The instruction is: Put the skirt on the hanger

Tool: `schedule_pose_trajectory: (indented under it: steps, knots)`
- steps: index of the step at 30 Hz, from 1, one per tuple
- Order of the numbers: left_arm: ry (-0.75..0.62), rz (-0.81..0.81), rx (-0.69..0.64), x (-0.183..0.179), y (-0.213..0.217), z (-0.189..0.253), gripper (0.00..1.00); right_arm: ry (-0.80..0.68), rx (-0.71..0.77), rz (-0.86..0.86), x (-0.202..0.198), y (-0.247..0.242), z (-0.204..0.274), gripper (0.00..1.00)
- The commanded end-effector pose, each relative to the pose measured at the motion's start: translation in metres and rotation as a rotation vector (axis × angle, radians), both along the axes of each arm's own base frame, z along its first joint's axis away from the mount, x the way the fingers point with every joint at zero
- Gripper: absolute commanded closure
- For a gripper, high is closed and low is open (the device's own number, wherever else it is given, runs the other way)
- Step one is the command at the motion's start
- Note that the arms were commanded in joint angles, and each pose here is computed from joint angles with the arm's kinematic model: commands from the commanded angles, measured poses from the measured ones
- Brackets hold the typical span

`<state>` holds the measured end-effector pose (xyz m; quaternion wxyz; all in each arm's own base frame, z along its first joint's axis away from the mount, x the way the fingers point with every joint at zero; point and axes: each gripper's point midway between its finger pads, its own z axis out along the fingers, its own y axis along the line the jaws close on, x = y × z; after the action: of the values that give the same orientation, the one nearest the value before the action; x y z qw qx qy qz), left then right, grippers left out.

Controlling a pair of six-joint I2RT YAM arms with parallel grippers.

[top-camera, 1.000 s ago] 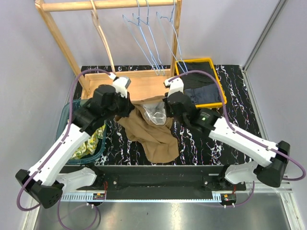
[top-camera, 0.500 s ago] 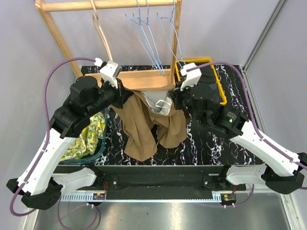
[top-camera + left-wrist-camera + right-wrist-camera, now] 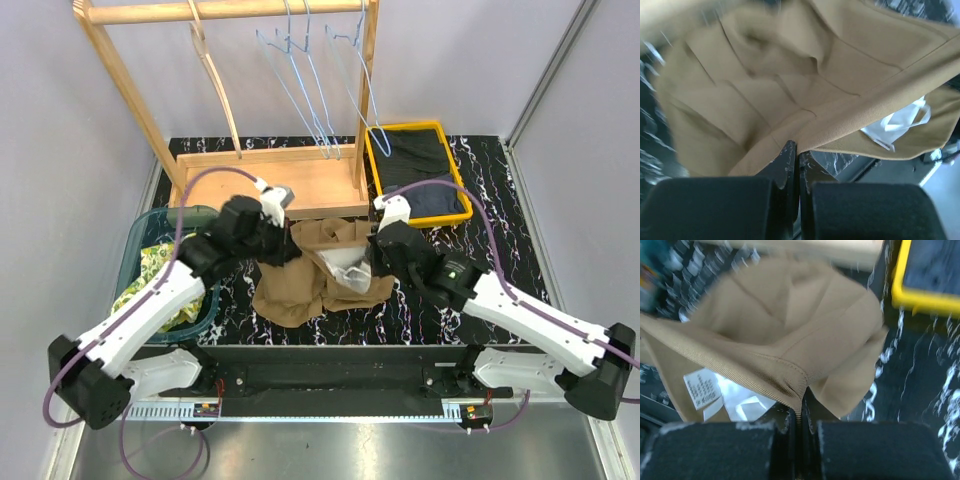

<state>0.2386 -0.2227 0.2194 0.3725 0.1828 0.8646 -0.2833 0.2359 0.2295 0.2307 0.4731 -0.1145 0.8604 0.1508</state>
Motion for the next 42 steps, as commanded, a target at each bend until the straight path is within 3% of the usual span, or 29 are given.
schedule_pose_trajectory:
  steps: [1,12,13,15,16,19,24,26,27,30,34,42]
  knots:
    - [0.168,0.233,0.159,0.001,0.045,-0.082,1.0,0.063,-0.034,-0.241,0.024,-0.056,-0.036,1.0]
    - [0.237,0.245,0.139,-0.009,0.033,-0.129,0.99,0.201,-0.078,-0.114,0.042,-0.03,-0.117,1.0]
    - [0.24,0.236,0.139,-0.011,0.033,-0.127,0.83,0.206,-0.072,-0.102,0.042,-0.026,-0.119,1.0]
    - [0.21,0.233,0.131,-0.007,0.032,-0.115,0.65,0.231,-0.071,-0.091,0.041,-0.023,-0.126,1.0]
    - [0.186,0.241,0.131,-0.006,0.036,-0.105,0.48,0.237,-0.07,-0.089,0.04,-0.022,-0.128,1.0]
    - [0.106,0.212,0.085,-0.003,0.032,-0.068,0.33,0.25,-0.065,-0.086,0.038,-0.021,-0.131,0.99]
    - [-0.009,0.079,-0.028,-0.01,0.016,-0.01,0.27,0.252,-0.036,-0.06,0.034,-0.016,-0.125,0.93]
    - [-0.041,0.073,-0.038,-0.008,0.015,0.001,0.26,0.252,-0.02,-0.019,0.031,-0.011,-0.12,0.75]
    - [-0.053,0.083,-0.037,-0.006,0.017,0.003,0.25,0.249,-0.014,-0.005,0.03,-0.009,-0.116,0.51]
    - [-0.046,0.071,-0.048,-0.004,0.011,0.003,0.26,0.237,0.011,0.024,0.025,-0.007,-0.1,0.31]
    - [-0.001,0.036,-0.09,-0.006,-0.002,-0.004,0.3,0.188,0.026,0.016,0.024,-0.014,-0.068,0.25]
    - [0.017,-0.006,-0.146,-0.007,-0.018,-0.005,0.4,0.134,0.042,0.067,0.014,-0.01,-0.018,0.25]
